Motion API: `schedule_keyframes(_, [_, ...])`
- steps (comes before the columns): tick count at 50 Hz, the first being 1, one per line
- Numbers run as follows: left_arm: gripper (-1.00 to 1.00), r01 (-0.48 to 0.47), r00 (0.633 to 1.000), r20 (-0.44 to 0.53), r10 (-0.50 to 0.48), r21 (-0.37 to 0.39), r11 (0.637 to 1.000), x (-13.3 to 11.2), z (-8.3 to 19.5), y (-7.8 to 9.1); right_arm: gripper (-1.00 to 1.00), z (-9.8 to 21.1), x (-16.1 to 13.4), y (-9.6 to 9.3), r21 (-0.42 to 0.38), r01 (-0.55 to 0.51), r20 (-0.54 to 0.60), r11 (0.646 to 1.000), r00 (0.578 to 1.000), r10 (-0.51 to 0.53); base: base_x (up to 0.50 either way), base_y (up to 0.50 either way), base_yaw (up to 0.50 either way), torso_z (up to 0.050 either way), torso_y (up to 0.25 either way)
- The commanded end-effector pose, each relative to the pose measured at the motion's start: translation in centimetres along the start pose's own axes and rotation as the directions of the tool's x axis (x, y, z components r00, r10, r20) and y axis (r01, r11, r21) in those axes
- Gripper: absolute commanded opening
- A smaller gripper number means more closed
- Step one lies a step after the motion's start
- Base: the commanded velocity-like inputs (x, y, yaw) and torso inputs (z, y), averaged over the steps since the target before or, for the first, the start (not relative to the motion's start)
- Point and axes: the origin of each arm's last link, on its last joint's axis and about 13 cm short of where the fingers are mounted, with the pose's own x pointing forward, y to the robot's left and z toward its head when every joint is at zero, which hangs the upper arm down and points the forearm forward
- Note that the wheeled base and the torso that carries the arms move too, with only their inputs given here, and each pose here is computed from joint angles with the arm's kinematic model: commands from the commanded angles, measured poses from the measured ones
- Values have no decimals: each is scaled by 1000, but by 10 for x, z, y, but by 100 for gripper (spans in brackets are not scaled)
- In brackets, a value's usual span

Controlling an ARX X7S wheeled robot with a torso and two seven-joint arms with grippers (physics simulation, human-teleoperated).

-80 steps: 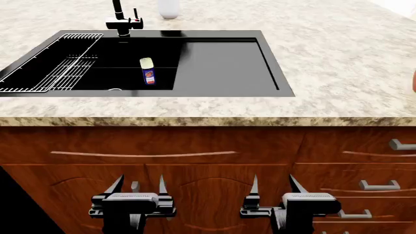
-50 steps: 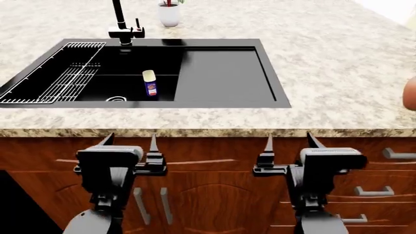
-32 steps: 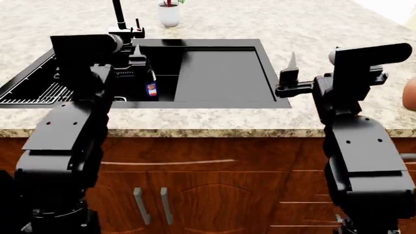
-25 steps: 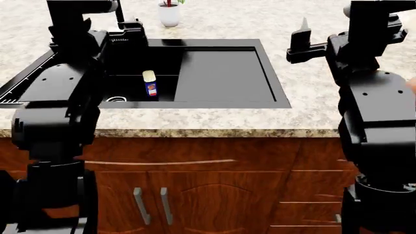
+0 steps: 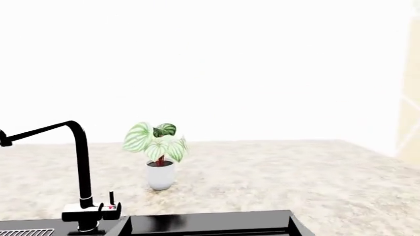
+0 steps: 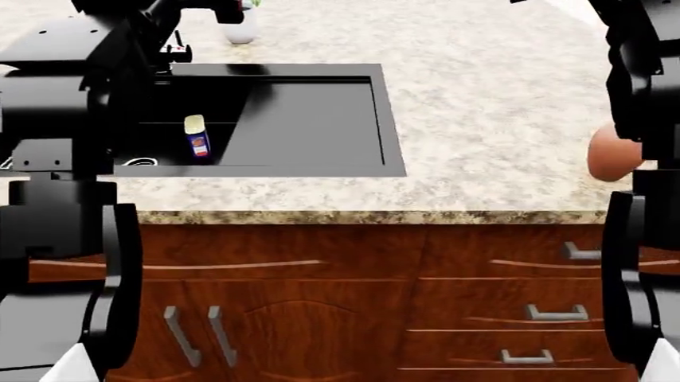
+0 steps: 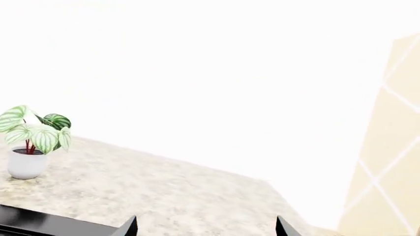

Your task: Pick the jug and bowl and place them in the sink. Then turn on the water.

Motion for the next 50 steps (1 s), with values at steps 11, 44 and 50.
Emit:
schedule_keyframes(11, [100,12,1000,16,-11,-42,999,-5,2,-4,100,4,-8,-9,3,-4,-25,1000,1000,4,0,-500,0,0,0])
schedule_keyframes(44, [100,50,998,44,-48,-39,998,-6,2,-4,100,-2,-11,-7,9,-13,-38,1000,999,13,0,-500,0,0,0])
schedule_keyframes(50, [100,48,998,48,-46,-39,998,-5,1,-2,100,-2,-10,-5,10,-18,-40,1000,999,19,0,-500,0,0,0])
